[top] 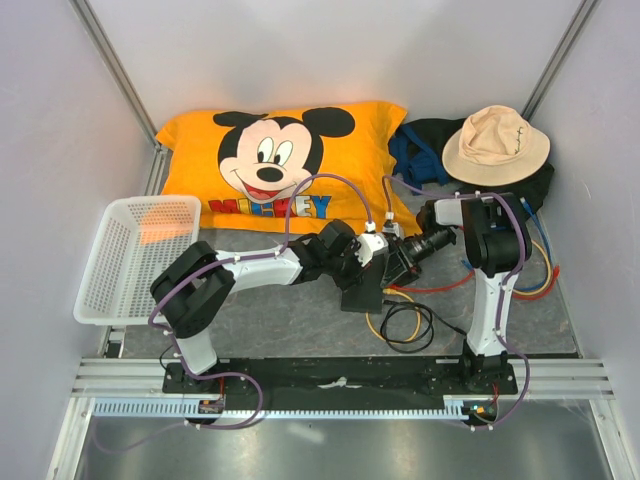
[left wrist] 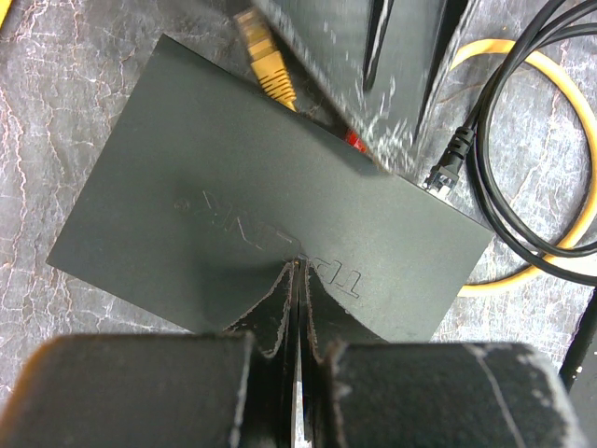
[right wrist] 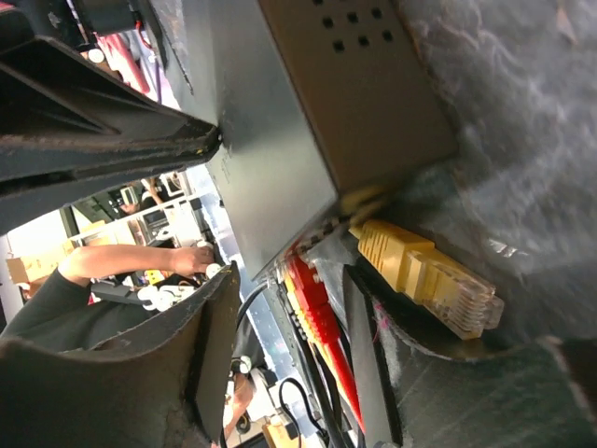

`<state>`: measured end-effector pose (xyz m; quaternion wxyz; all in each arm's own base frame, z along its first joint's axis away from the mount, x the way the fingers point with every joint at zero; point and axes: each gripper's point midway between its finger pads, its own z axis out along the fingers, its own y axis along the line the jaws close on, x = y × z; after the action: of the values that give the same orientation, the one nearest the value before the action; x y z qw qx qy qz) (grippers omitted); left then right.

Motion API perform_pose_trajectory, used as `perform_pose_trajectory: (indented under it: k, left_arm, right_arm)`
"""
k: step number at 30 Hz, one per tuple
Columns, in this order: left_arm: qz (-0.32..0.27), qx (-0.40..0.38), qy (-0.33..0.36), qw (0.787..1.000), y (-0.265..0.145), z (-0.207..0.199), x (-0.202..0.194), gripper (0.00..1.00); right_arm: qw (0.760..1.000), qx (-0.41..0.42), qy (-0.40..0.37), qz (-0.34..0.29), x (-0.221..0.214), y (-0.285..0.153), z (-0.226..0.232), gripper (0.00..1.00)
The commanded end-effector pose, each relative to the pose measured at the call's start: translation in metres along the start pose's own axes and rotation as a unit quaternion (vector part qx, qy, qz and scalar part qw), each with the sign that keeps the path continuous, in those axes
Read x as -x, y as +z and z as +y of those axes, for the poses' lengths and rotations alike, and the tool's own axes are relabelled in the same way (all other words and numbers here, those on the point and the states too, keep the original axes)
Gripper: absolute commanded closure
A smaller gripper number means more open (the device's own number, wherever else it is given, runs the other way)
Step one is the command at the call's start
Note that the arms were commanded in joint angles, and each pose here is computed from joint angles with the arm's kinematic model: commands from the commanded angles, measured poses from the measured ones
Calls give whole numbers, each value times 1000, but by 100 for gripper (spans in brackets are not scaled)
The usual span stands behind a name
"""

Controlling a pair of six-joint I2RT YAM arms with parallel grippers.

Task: Pull the plug from the switch port

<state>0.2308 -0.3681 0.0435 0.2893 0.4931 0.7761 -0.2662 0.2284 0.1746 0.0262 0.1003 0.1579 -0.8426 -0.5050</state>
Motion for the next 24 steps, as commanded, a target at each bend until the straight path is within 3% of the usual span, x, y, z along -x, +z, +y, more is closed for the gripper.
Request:
perform_pose_trajectory:
  k: [1, 24]
  left_arm:
    - [145, -11, -14, 989, 1, -12, -90, 98]
    - [141, -11, -13, 990, -1, -12, -88, 98]
  right_arm:
    - [998, -36, -46, -2, 10, 12, -27, 44]
    - [998, -52, -31, -12, 16, -1, -46, 49]
